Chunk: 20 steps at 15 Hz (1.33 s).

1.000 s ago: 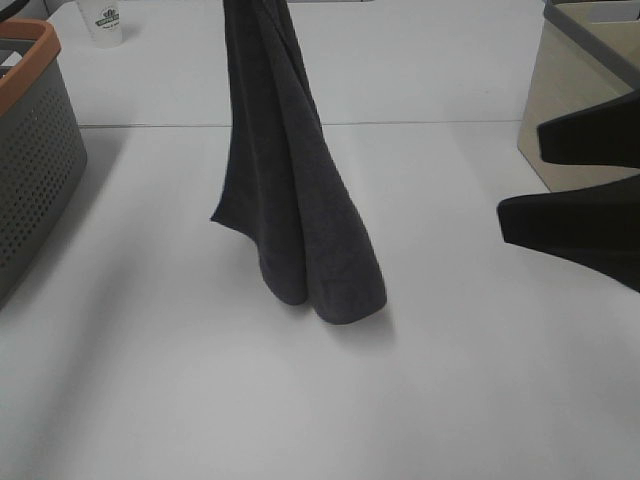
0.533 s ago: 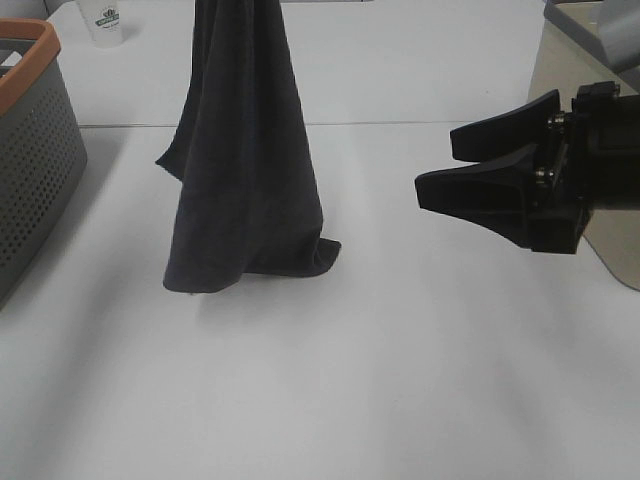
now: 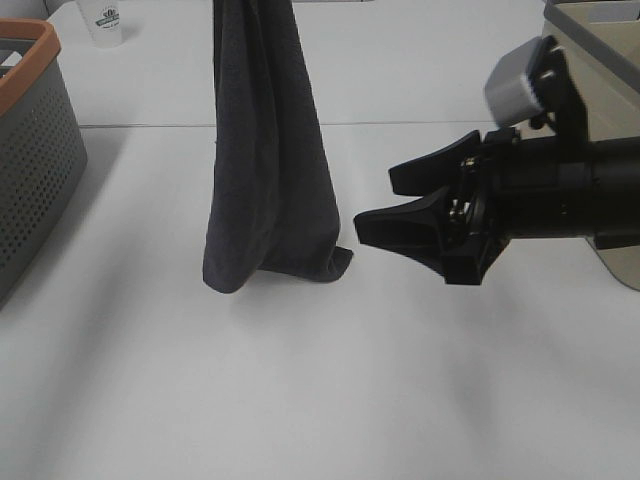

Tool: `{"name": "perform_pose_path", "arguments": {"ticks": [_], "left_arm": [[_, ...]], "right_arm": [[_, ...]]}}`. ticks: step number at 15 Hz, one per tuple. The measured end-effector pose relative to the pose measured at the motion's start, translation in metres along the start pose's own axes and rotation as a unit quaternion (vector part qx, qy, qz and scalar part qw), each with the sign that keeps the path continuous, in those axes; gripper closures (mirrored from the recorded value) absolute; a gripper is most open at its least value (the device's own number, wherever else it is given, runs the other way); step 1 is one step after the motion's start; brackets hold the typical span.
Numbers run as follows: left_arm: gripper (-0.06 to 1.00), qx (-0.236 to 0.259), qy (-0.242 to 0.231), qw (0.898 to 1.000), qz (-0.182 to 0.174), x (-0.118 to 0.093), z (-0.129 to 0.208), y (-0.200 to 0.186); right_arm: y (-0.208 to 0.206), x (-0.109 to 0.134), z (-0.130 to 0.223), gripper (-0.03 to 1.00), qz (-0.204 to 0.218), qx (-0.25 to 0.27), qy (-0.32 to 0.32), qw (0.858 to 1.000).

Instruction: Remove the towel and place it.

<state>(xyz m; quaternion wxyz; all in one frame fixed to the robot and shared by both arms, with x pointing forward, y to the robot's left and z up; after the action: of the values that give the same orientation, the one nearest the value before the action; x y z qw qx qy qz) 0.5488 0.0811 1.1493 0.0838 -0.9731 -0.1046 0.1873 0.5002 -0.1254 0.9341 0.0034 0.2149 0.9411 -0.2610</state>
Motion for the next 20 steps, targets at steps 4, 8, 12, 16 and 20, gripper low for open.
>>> {"name": "perform_pose_path", "arguments": {"ticks": [4, 8, 12, 16, 20], "left_arm": [[0.94, 0.006, -0.004, 1.000, 0.010, 0.000, 0.003, 0.001], [0.94, 0.011, -0.004, 1.000, 0.022, -0.004, 0.005, 0.001], [0.94, 0.012, -0.012, 1.000, 0.022, -0.004, 0.005, 0.001], [0.94, 0.012, -0.013, 1.000, 0.022, -0.004, 0.005, 0.001], [0.94, 0.012, -0.013, 1.000, 0.022, -0.004, 0.005, 0.001]], "right_arm": [[0.042, 0.002, 0.007, 0.27, -0.044, 0.025, -0.004, 0.999], [0.073, -0.004, 0.020, 0.29, -0.079, 0.024, 0.023, 0.996], [0.087, -0.010, 0.022, 0.30, -0.091, 0.016, 0.029, 0.995], [0.098, -0.003, 0.021, 0.30, -0.109, 0.013, 0.027, 0.994], [0.114, 0.022, 0.009, 0.30, -0.130, 0.024, -0.010, 0.991]]}}
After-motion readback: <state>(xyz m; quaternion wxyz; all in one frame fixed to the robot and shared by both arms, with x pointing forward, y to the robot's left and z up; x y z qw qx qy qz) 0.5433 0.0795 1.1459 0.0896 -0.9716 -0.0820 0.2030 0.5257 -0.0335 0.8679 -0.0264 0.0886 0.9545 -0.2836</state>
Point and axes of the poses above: a point on each arm's last joint axis where the gripper is mounted, y pointing out along that axis toward the gripper, x along the wrist's bending axis when the last joint is at zero, z = x × y, the point moved 7 cm from there along y, pointing out along that axis toward the gripper, and after that the axes turned 12 degrees about -y, right-handed, at the moved point
